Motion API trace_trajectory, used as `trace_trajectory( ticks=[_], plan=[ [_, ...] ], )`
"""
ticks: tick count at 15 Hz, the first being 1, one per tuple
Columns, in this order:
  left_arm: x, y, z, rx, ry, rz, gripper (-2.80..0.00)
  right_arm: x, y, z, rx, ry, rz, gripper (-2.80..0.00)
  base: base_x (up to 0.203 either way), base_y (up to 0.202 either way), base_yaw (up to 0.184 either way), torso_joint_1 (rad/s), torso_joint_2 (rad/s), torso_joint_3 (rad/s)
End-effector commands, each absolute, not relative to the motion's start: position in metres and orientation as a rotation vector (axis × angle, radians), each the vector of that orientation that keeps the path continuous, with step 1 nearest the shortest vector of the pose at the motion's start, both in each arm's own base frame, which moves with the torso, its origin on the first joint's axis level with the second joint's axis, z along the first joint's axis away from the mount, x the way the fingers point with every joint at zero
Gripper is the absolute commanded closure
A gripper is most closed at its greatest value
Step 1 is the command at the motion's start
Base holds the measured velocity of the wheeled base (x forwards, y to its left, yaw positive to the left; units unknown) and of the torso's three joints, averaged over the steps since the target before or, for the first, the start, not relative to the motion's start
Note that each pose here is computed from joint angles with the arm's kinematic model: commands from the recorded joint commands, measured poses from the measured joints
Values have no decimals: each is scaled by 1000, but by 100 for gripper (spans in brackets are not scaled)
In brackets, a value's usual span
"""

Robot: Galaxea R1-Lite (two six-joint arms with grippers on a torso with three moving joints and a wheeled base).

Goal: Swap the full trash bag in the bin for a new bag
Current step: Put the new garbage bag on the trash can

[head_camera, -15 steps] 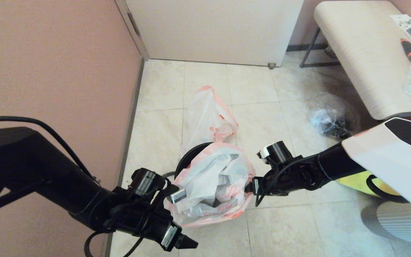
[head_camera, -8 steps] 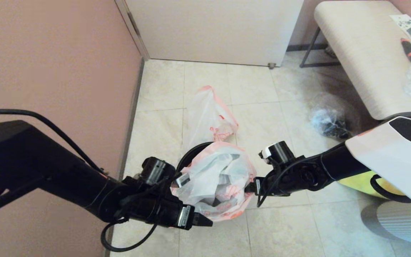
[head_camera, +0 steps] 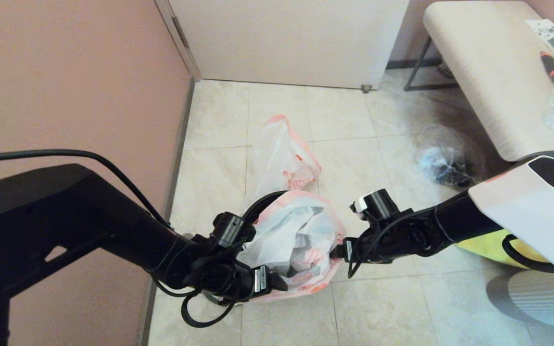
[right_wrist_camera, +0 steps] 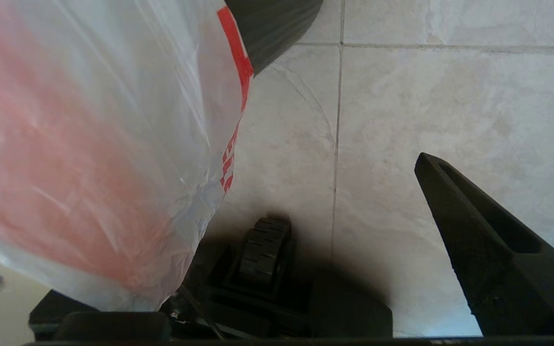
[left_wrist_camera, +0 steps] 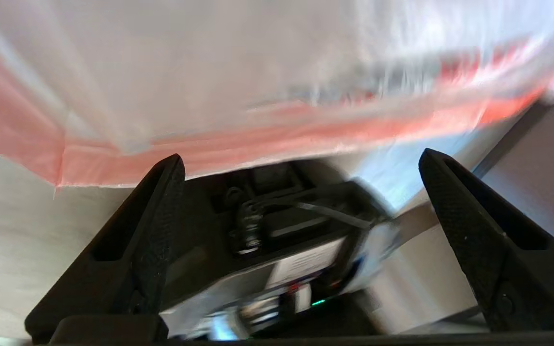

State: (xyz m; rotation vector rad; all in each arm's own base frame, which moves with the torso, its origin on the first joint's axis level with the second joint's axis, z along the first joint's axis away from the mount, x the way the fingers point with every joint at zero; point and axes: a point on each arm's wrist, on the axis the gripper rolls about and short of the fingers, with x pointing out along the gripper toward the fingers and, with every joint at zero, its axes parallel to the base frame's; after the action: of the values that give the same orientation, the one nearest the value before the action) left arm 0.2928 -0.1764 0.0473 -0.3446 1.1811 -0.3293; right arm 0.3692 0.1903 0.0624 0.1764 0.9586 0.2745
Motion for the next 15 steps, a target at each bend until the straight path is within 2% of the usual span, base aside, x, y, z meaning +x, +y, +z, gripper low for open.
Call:
trace_trajectory(
  ticks=[1,15],
  plan=[
    [300,-180,50,-405,1171,-296,-280,368,189,60,176,967,269,-280,0,0,0,0,0,0],
    [337,-184,19,-457,1077,-59,-280,369,186,57,187,948,271,-280,0,0,0,0,0,0]
  ],
)
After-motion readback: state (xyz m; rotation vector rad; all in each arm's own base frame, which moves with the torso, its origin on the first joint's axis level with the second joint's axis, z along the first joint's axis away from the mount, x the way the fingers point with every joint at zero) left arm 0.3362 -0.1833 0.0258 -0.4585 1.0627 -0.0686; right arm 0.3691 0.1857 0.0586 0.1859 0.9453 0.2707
